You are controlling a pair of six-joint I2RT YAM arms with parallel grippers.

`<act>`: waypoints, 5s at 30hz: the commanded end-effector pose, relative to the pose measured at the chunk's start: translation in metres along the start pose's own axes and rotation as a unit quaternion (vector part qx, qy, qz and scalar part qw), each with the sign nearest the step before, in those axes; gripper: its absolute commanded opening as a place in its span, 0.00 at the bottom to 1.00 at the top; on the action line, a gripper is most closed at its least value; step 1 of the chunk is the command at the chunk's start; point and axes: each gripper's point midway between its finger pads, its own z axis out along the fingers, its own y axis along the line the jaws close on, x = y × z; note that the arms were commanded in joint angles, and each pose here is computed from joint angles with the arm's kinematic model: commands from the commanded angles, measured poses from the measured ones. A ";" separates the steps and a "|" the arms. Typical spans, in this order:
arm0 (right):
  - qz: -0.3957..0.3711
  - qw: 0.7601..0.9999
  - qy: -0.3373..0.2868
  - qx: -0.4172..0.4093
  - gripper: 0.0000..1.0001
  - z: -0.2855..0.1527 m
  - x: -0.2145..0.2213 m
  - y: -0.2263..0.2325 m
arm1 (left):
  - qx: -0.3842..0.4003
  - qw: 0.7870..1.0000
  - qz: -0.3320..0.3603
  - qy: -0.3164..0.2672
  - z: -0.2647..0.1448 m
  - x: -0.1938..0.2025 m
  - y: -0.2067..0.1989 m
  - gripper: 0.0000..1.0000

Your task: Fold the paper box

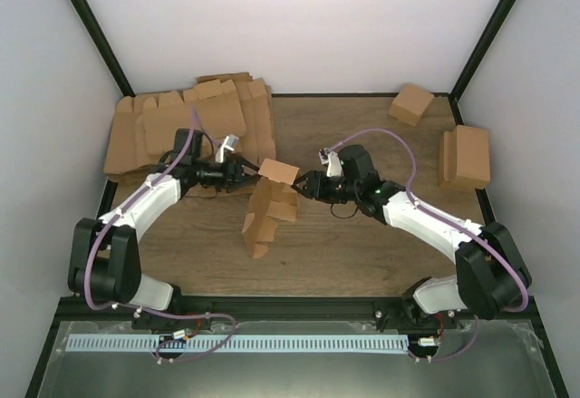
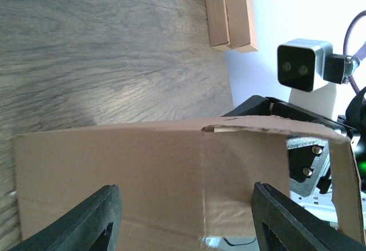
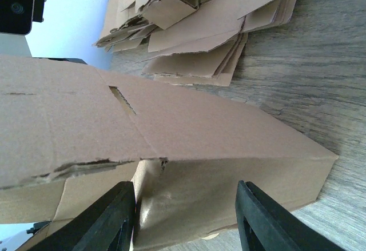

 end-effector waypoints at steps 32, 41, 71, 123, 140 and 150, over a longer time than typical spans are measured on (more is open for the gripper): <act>-0.088 0.994 -0.071 0.002 0.55 -0.046 -0.024 0.031 | -0.012 1.000 0.022 0.015 0.023 -0.003 -0.006 0.53; -0.220 0.966 -0.131 0.029 0.63 -0.084 -0.057 0.065 | -0.013 1.000 0.025 0.014 0.022 -0.004 -0.007 0.53; -0.524 0.847 0.018 0.092 0.59 -0.006 -0.045 0.094 | -0.013 0.999 0.035 0.008 0.016 -0.005 -0.018 0.53; -0.741 0.623 -0.042 0.247 0.43 0.028 -0.012 0.047 | -0.019 0.999 0.006 -0.029 0.010 -0.009 -0.004 0.47; -0.806 0.515 -0.132 0.258 0.49 0.024 -0.016 0.064 | 0.008 1.000 0.015 -0.020 0.013 -0.016 -0.025 0.48; -0.822 0.484 -0.141 0.266 0.45 0.035 -0.017 0.062 | 0.012 1.000 0.017 -0.016 0.015 -0.015 -0.029 0.48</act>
